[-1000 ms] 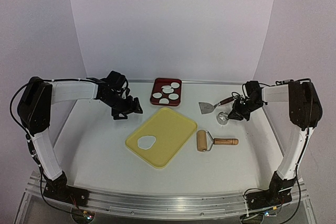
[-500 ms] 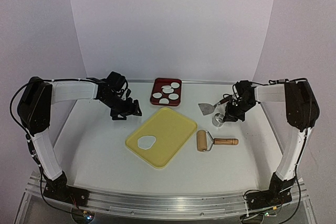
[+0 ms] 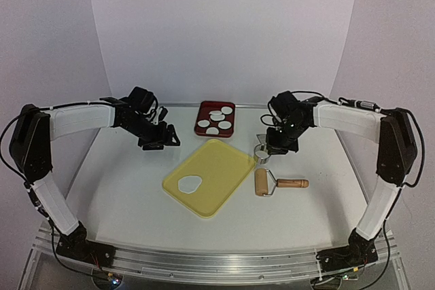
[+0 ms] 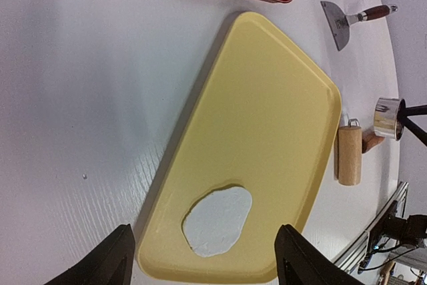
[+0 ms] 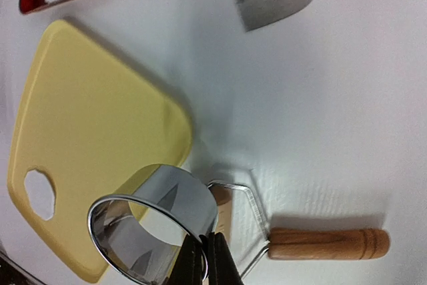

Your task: Roll out the dumpling wrappers from the dough

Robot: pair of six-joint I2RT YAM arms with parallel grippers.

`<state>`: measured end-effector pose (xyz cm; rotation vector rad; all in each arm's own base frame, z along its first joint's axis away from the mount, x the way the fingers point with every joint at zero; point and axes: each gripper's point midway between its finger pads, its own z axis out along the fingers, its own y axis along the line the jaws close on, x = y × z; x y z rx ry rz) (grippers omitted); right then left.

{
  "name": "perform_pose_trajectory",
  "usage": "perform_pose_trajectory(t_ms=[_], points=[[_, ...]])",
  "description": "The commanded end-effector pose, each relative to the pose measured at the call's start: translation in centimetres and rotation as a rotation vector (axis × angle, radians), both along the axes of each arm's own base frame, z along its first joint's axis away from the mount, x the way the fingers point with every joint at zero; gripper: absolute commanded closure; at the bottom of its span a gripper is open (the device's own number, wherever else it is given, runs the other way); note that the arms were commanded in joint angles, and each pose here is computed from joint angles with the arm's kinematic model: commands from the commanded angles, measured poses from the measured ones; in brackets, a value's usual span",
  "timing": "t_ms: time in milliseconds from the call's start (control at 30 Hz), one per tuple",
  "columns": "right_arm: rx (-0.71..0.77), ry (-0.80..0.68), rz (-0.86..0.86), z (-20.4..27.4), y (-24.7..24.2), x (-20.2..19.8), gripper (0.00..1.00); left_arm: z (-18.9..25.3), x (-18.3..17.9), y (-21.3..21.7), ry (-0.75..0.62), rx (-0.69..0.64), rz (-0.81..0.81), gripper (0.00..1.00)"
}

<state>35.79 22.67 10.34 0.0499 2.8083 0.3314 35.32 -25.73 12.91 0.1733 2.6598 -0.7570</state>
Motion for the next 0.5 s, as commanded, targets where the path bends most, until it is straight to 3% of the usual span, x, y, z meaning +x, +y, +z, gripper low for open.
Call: perform_pose_trajectory(t_ms=[0, 300, 467], points=[[-0.017, 0.035, 0.010, -0.3, 5.6, -2.4, 1.00, 2.3, -0.2, 0.0, -0.058, -0.067, -0.059, 0.29], [0.132, 0.037, 0.135, 0.0, 20.7, -4.5, 1.00, 3.7, -3.1, -0.4, -0.065, -0.135, -0.185, 0.33], [0.114, 0.094, 0.161, -1.0, 22.7, -6.0, 1.00, 3.4, -4.5, -0.3, -0.039, -0.154, -0.202, 0.36]])
